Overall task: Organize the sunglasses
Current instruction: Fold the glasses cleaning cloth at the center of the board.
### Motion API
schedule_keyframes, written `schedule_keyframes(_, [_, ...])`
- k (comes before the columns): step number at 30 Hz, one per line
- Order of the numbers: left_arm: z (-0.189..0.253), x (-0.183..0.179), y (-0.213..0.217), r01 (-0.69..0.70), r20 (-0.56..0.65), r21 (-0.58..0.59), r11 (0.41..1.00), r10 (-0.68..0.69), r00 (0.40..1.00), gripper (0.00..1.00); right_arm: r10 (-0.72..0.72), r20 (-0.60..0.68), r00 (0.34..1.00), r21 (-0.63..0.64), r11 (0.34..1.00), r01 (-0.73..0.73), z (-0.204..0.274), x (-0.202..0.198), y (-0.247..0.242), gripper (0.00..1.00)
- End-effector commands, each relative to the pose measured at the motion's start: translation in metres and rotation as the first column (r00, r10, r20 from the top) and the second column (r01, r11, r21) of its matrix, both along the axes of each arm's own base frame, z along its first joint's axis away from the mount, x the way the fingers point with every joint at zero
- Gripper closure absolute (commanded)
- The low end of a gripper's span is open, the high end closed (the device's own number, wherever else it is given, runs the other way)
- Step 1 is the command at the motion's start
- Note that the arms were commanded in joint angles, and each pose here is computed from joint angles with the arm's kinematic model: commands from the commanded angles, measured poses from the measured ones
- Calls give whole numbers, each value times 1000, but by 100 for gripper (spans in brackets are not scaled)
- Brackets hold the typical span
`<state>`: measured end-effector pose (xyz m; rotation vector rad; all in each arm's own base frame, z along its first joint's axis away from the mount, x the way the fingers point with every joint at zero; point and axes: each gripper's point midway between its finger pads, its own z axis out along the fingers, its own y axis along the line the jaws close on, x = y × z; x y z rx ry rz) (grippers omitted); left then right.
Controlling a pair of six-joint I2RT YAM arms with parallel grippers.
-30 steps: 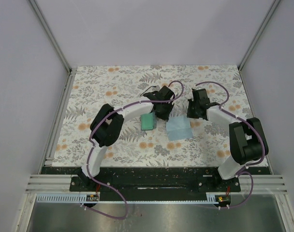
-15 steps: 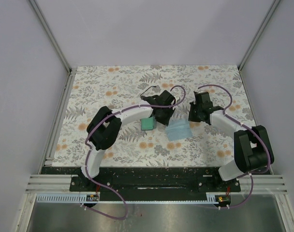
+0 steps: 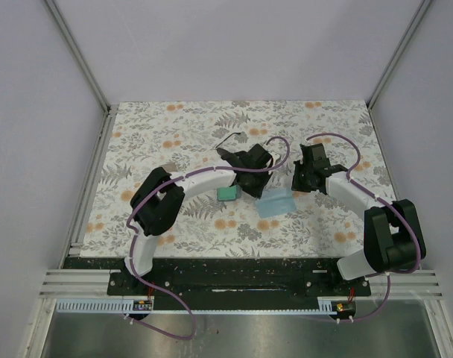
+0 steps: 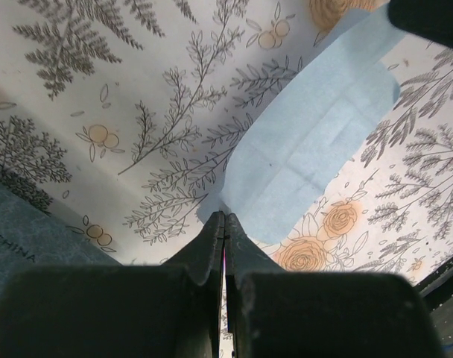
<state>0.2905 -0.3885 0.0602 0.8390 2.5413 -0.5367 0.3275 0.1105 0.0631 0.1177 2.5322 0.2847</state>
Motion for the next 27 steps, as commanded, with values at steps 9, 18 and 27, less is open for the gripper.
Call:
schedule_keyframes(9, [26,-8,-7,18,62,-42,999,-15,998,100,-33,-41,999,13,999,34,3,-13,-3,100])
schedule_keyframes(18, [29,-16,-10,26,58,-52,998,-23,998,100,-79,-42,996,-27,997,78,3,-15,-14,100])
schedule_keyframes(27, [19,-23,-9,29,36,-43,999,-28,999,100,-89,-57,994,-35,996,87,-2,-16,-15,100])
